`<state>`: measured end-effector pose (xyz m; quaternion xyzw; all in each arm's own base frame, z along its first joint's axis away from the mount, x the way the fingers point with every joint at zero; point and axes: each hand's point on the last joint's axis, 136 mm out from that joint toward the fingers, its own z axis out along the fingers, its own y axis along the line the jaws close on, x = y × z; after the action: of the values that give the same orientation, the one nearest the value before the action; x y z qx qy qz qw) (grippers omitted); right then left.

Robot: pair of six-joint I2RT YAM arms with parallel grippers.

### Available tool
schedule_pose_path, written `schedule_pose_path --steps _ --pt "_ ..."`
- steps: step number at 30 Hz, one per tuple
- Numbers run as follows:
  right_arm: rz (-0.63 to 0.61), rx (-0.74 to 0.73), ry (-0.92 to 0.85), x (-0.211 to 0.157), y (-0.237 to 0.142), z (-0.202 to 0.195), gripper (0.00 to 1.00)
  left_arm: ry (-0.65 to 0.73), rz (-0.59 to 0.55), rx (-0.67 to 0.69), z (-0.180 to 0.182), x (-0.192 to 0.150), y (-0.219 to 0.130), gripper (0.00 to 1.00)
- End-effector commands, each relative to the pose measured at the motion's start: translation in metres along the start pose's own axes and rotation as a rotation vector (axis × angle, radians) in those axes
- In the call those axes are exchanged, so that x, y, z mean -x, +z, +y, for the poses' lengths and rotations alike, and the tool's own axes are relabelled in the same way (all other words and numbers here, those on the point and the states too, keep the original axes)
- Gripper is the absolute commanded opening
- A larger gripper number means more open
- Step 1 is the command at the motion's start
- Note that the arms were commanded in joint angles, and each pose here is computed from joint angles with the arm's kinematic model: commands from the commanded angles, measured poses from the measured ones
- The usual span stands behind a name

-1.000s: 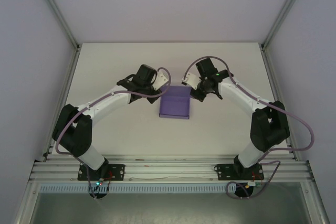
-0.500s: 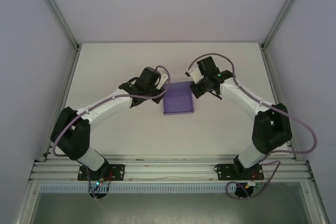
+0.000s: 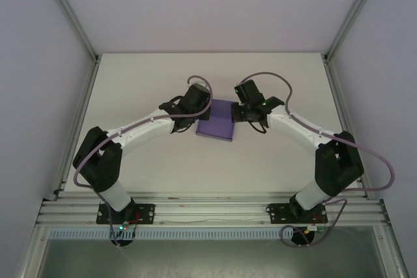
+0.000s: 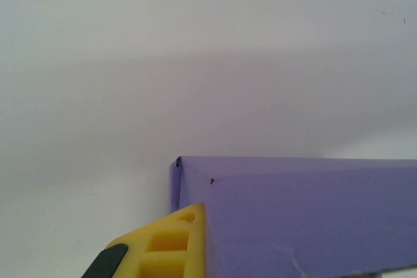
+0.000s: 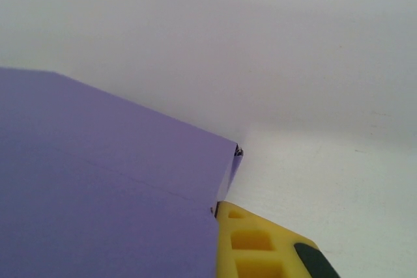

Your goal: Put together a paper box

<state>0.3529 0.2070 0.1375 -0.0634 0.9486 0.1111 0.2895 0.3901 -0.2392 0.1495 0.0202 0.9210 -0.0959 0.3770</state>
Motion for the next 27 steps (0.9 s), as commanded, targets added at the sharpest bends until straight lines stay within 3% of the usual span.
schedule_pose_path --steps 1,12,23,27 --pt "-0.097 0.072 0.14 0.02 0.003 0.022 0.0 -0.086 -0.018 -0.021 -0.017 0.005 0.008 0.0" --pt "-0.097 -0.054 0.12 0.006 0.016 0.001 0.0 -0.033 0.063 0.019 -0.017 -0.034 0.02 0.0" --pt "-0.176 0.0 -0.06 -0.045 0.022 -0.001 0.0 0.008 0.116 0.027 -0.01 -0.083 0.012 0.0" --pt "-0.19 0.003 -0.098 -0.052 0.016 -0.003 0.01 0.012 0.094 -0.004 -0.018 -0.079 0.002 0.08"
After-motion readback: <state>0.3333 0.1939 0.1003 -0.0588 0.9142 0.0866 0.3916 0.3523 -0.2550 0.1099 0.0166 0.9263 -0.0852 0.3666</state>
